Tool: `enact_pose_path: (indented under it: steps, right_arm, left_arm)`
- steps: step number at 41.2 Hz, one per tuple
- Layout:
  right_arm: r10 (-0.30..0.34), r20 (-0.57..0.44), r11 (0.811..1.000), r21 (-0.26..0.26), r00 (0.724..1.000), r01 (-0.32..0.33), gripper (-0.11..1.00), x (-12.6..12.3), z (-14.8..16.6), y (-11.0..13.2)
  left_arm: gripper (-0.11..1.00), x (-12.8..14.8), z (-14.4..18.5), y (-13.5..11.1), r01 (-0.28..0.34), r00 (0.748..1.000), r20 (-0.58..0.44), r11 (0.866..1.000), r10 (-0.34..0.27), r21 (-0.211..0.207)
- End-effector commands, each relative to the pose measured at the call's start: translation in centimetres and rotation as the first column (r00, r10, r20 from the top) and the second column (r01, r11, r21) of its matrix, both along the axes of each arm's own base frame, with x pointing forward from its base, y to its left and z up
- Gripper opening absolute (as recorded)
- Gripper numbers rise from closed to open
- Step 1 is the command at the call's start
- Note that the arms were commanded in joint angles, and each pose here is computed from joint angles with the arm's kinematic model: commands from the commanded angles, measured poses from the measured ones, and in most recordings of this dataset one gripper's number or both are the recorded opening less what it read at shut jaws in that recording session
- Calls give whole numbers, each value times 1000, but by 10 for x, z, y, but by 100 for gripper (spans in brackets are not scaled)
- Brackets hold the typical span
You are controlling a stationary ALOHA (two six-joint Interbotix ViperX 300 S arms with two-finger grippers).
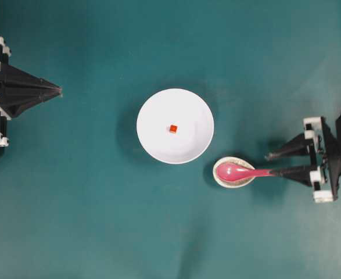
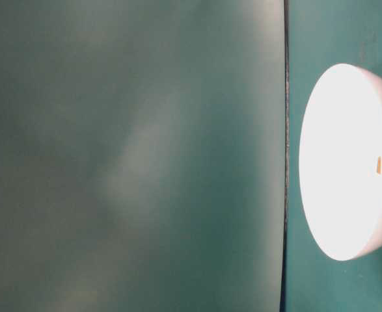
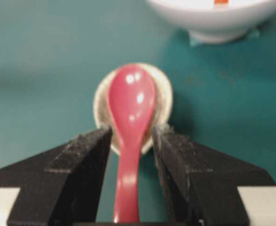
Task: Grip the spoon and scoop the red block from the bowl with right arm.
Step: 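Move the right gripper to the pink spoon handle and close on it, then lift the pink spoon and swing it over the white bowl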
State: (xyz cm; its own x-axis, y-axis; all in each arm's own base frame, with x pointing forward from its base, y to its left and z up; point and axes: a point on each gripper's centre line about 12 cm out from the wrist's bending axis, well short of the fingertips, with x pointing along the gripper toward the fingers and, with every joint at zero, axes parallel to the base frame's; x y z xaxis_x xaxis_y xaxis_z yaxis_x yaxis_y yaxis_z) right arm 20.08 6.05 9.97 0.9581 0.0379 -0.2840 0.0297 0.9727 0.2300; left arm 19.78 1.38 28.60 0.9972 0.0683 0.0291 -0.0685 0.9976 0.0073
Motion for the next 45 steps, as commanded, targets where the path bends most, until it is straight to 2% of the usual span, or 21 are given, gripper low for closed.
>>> enact_pose_path:
  steps: [1, 19, 36, 40, 45]
  right_arm:
    - [-11, 2, 1000, -1, 1000, 11, 48, 3, -4, 7]
    - [-2, -89, 999, -48, 996, -2, 48, 2, -23, 14]
    - [-2, -100, 998, -67, 995, -5, 46, 2, -26, 14]
    - [7, -96, 996, -90, 995, -15, 42, 3, -25, 15]
    - [18, -90, 993, -115, 996, -28, 29, 5, -24, 16]
  left_arm:
    - [0, 2, 11, 1, -4, 1000, 27, 1000, 4, 5]
    - [0, 2, 9, 1, -4, 1000, 21, 1000, 4, 5]
    - [0, 3, 9, 1, -4, 1000, 18, 1000, 4, 4]
    - [0, 2, 8, 1, -5, 1000, 15, 1000, 5, 6]
    - [0, 3, 7, 1, -4, 1000, 15, 1000, 4, 4]
